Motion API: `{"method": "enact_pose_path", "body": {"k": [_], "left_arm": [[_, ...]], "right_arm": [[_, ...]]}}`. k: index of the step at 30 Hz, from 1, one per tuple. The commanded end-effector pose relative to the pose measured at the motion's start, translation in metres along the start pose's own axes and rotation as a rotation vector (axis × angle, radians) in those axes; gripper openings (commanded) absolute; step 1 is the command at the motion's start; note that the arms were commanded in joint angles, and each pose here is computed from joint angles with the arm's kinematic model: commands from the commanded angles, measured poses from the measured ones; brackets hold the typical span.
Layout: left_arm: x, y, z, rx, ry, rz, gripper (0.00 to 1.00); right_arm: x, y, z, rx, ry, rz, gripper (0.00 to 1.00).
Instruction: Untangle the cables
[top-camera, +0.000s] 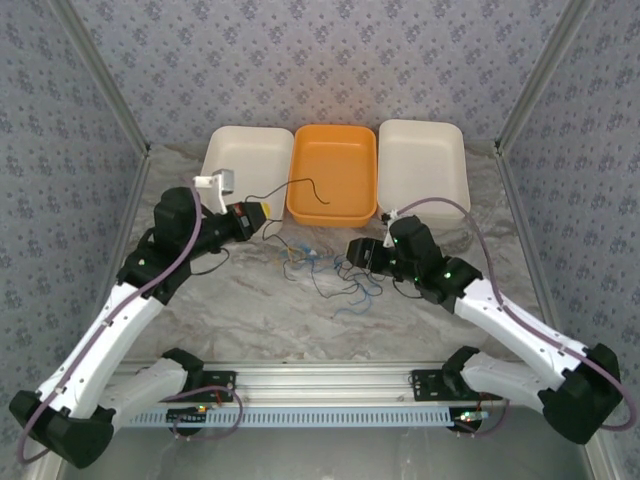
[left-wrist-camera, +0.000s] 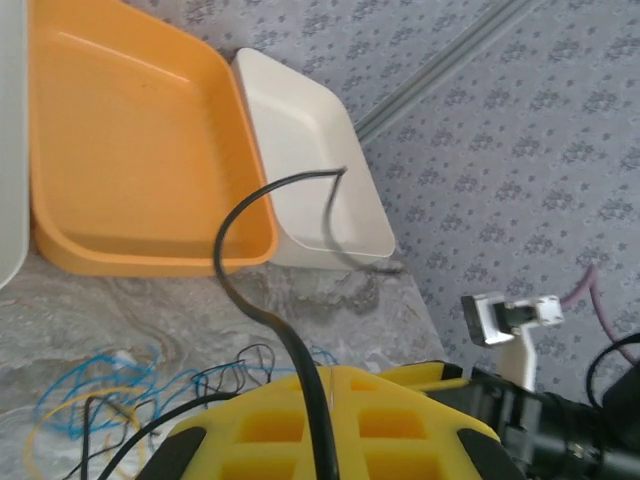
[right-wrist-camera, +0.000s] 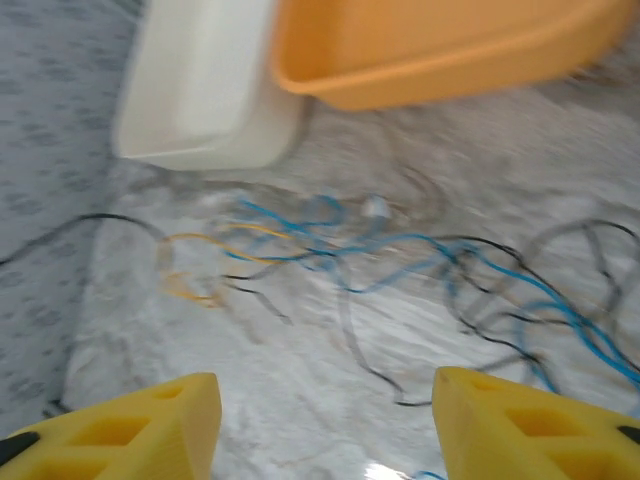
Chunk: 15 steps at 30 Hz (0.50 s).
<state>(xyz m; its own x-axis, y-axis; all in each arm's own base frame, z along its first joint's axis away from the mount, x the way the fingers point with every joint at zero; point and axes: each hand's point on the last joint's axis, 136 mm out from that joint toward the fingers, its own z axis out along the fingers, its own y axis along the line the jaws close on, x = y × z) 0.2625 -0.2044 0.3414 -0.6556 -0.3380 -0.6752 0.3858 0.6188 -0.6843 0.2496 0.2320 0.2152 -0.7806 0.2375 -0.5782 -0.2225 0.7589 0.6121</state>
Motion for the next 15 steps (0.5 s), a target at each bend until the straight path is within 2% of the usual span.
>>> {"method": "enact_pose_path", "body": {"k": [1, 4, 7, 9, 12, 15], "left_arm": [[-0.016, -0.036, 0.001, 0.099, -0.065, 0.096, 0.0], [-0.001, -0.045, 0.012, 0.099, -0.014, 0.159, 0.0], [0.011, -0.044, 0.021, 0.077, 0.009, 0.185, 0.0], [0.016, -0.043, 0.024, 0.065, 0.005, 0.189, 0.0], [0.022, -0.044, 0.026, 0.075, -0.001, 0.187, 0.0], [0.029, -0.046, 0.029, 0.082, 0.013, 0.192, 0.0]], "right_arm": [[-0.012, 0.027, -0.004, -0.002, -0.089, -0.135, 0.55], [-0.02, 0.05, -0.008, -0.065, -0.141, -0.154, 0.59], [-0.041, 0.062, -0.014, -0.159, -0.197, 0.033, 0.64], [-0.049, 0.072, -0.02, -0.272, -0.246, 0.188, 0.66], [-0.057, 0.069, -0.033, -0.305, -0.329, 0.345, 0.68], [-0.06, 0.043, -0.04, -0.139, -0.342, 0.412, 0.68]]}}
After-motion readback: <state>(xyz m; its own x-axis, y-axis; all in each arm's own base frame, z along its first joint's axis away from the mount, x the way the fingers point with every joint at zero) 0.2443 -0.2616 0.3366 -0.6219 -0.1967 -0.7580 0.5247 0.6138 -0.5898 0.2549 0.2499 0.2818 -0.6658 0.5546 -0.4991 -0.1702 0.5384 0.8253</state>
